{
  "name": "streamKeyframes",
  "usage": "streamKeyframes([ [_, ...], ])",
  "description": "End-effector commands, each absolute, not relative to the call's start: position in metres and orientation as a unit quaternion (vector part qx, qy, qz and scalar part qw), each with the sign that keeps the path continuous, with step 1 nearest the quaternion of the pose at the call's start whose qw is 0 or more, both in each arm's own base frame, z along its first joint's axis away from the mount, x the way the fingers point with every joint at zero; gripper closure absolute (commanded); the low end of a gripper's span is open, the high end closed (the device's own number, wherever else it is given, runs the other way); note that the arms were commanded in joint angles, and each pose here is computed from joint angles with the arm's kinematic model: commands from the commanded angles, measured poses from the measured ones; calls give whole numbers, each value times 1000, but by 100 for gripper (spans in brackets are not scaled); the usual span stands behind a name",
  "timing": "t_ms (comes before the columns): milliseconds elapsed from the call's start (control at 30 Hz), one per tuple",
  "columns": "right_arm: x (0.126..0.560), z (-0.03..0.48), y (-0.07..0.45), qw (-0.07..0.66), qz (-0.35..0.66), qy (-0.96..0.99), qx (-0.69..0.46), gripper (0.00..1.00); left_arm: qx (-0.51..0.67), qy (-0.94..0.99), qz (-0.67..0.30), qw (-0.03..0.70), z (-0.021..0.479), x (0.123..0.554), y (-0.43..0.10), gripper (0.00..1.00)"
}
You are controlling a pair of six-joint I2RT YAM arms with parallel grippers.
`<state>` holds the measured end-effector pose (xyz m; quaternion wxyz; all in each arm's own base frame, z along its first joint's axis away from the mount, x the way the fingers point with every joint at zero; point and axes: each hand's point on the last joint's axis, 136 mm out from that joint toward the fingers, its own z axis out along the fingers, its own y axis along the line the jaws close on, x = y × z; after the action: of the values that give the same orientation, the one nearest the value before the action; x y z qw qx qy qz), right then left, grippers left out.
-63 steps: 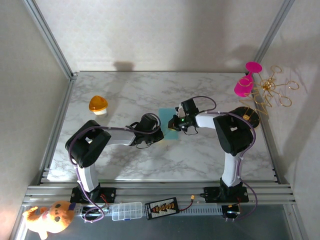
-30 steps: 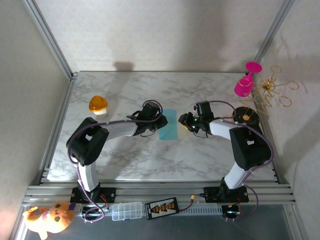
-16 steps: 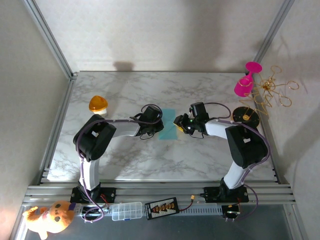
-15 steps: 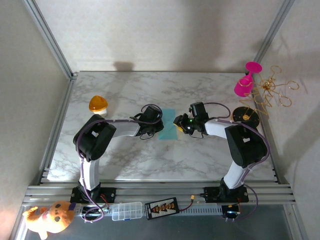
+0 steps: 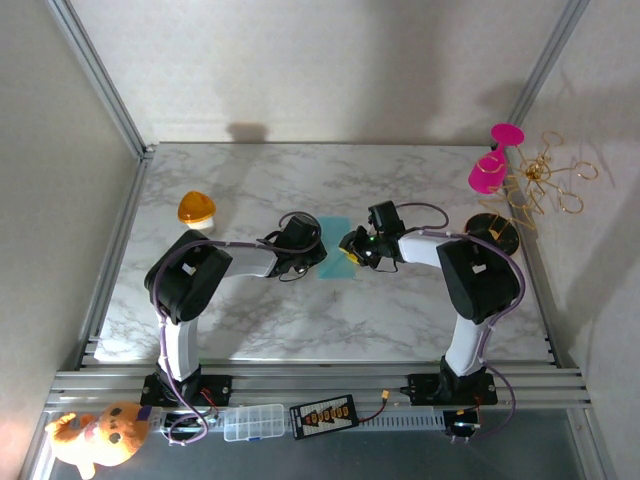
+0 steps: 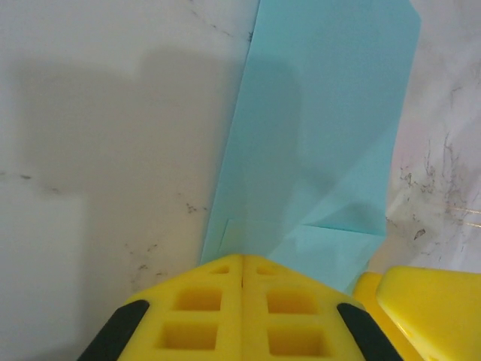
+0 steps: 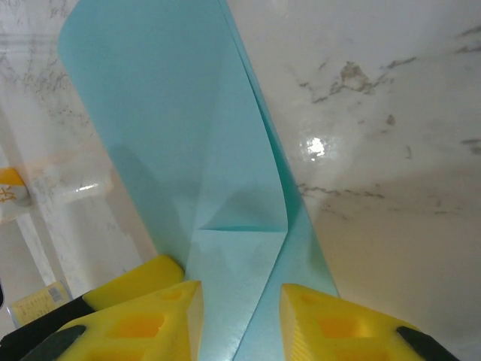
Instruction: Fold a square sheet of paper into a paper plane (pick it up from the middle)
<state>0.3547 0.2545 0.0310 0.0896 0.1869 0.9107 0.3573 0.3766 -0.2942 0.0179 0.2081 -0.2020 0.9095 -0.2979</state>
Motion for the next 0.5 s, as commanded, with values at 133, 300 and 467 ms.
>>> streamKeyframes([
  [133, 357, 25, 264, 78, 357, 914, 176, 67, -220, 923, -265, 172, -6, 358, -276, 96],
  [300, 356, 33, 274, 78, 387, 905, 157, 68, -220, 923, -266, 171, -6, 357, -276, 96],
  [467, 349, 36, 280, 74, 413, 898, 134, 72, -221, 921, -270, 173, -3, 358, -276, 96],
])
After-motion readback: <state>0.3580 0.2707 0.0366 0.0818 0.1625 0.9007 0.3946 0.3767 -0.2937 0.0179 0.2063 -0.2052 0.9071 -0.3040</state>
